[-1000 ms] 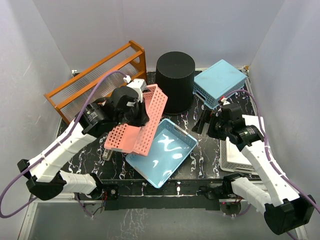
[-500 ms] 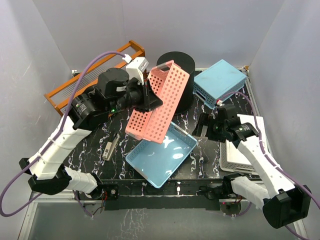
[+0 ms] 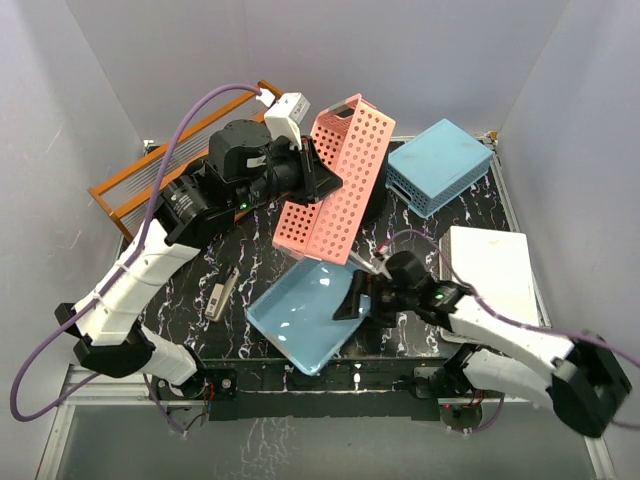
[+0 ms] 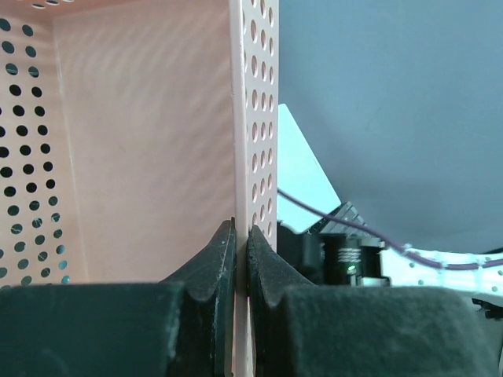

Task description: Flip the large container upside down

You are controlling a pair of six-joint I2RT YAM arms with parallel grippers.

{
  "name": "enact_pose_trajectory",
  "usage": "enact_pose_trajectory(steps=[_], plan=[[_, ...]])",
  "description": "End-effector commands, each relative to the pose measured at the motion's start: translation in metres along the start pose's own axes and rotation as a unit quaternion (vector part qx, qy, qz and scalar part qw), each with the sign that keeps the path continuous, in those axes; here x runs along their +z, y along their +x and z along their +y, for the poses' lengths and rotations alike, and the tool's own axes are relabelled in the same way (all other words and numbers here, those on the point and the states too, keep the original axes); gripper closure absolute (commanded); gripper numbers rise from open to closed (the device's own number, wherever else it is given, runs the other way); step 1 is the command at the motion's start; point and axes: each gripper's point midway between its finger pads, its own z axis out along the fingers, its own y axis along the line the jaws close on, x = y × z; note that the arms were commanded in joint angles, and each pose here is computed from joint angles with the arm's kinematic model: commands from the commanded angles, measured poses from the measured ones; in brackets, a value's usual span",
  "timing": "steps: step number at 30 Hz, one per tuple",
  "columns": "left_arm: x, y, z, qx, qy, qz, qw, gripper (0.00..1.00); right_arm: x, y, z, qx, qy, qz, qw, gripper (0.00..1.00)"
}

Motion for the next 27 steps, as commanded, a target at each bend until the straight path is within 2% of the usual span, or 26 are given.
enact_pose_trajectory(steps=[1,6,9,12,18,21,24,27], plan=[[-0.023,-0.036,-0.019,0.007,0.034,-0.065,0.997,1.0,0.039,-0.022,0.097,-0.03,-0.154,-0.041,0.987,0.02],[-0.03,-0.037,-0.023,-0.002,0.046,-0.072,0.996,1.0,0.089,-0.031,0.168,-0.055,-0.217,-0.012,0.975,0.02],[-0.03,-0.036,-0.021,-0.005,0.041,-0.07,0.997,1.0,0.104,-0.04,0.179,-0.062,-0.219,-0.013,0.974,0.02],[-0.027,-0.033,-0.018,-0.005,0.036,-0.066,0.997,1.0,0.098,-0.046,0.177,-0.075,-0.205,-0.035,0.975,0.02],[-0.032,-0.033,-0.016,0.0,0.036,-0.076,0.996,1.0,0.076,-0.051,0.132,-0.082,-0.121,-0.074,0.987,0.02],[-0.029,-0.03,-0.014,0.001,0.032,-0.069,0.997,1.0,0.053,-0.071,0.09,-0.092,-0.022,-0.111,0.989,0.02],[-0.027,-0.021,-0.009,-0.001,0.025,-0.057,0.998,1.0,0.001,-0.112,0.031,-0.107,0.125,-0.178,0.97,0.02],[-0.027,-0.017,-0.004,-0.003,0.018,-0.052,0.998,1.0,-0.067,-0.154,-0.024,-0.089,0.248,-0.236,0.935,0.02]])
